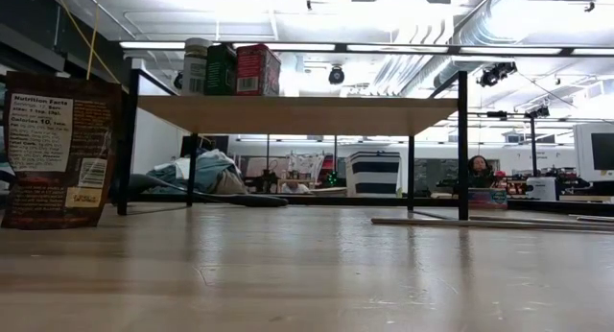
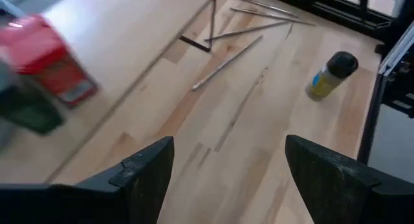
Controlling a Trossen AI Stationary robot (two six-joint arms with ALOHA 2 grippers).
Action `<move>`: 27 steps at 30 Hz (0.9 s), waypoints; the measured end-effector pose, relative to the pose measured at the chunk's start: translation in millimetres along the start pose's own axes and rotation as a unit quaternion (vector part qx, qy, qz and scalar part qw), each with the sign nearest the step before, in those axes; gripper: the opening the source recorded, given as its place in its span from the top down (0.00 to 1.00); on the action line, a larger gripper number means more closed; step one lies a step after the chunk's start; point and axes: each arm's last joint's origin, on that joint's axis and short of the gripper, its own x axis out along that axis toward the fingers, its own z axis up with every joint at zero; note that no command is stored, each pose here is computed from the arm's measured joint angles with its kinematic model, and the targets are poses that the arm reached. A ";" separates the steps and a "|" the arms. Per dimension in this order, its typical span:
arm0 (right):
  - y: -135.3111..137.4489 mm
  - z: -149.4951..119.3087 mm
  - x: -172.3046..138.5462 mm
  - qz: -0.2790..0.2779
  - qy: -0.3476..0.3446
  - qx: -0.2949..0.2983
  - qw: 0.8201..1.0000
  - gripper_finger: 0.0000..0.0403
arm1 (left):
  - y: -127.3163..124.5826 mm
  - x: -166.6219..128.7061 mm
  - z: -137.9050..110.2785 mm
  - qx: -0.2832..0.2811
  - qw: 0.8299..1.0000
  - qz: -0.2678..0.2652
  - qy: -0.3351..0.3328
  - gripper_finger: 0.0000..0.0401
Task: Shelf spices
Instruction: Put the yellow seasoning bottle on the shelf
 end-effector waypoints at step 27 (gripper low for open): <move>25.6 -7.6 96.1 -0.214 0.172 0.001 0.962 0.27 | 107.5 -47.9 -7.9 -0.053 0.994 0.093 -0.001 1.00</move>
